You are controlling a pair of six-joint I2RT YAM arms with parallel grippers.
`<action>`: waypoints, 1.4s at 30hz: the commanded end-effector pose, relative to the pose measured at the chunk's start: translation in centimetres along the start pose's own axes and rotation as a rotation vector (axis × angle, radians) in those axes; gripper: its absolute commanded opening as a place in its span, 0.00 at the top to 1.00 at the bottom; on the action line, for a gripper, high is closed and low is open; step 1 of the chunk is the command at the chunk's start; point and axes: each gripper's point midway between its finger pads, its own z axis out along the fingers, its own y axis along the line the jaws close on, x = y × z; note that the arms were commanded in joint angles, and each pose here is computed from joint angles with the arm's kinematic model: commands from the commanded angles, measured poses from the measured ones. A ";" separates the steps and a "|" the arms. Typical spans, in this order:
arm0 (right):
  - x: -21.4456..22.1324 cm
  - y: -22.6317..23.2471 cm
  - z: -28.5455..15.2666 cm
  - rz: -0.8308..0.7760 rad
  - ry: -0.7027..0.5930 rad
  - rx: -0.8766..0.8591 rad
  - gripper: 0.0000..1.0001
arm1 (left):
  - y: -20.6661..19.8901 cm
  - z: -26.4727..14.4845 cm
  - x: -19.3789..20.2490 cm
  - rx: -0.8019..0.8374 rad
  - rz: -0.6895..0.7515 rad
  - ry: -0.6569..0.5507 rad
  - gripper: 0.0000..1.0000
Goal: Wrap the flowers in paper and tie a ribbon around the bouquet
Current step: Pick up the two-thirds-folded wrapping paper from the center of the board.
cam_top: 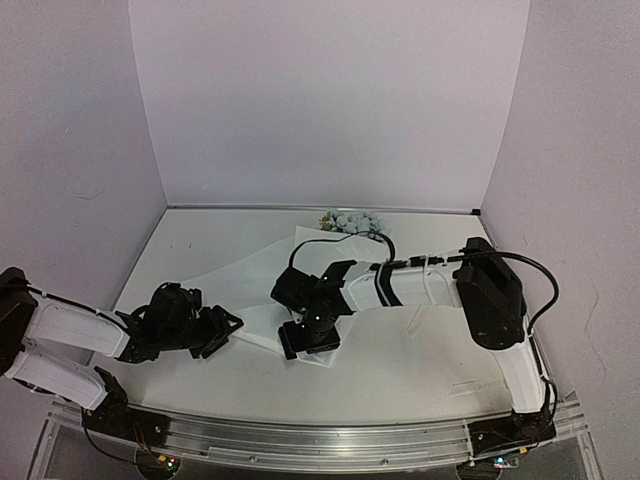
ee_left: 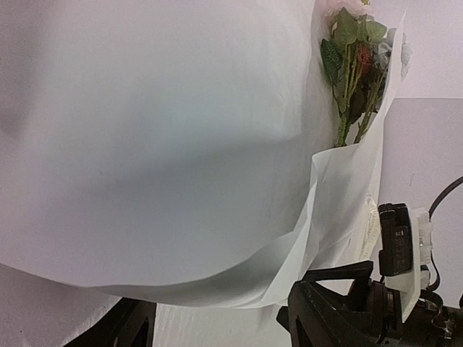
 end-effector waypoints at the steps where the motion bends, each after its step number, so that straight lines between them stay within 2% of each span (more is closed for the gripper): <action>1: 2.9 -2.7 3.3 0.007 0.108 0.067 0.32 | -1.0 0.1 -0.5 0.030 -0.008 -0.020 0.36; 5: 2.7 -2.5 3.0 0.003 0.103 0.059 0.31 | 1.0 0.7 -0.4 -0.079 -0.028 -0.013 0.45; 11: 2.3 -2.0 2.4 0.018 0.093 0.023 0.28 | 1.9 0.8 -0.9 -0.127 -0.011 -0.041 0.75; 18: 1.4 -1.8 2.2 0.126 0.083 -0.028 0.26 | 0.6 0.9 -2.1 -0.108 0.069 -0.088 0.99; 27: 0.9 -4.1 2.6 0.212 0.044 0.110 0.29 | -3.1 -1.3 -3.0 0.024 0.215 -0.132 1.00; 42: 1.6 -4.9 4.5 0.221 0.109 0.258 0.29 | -11.0 -4.2 0.3 0.342 0.511 -0.001 1.00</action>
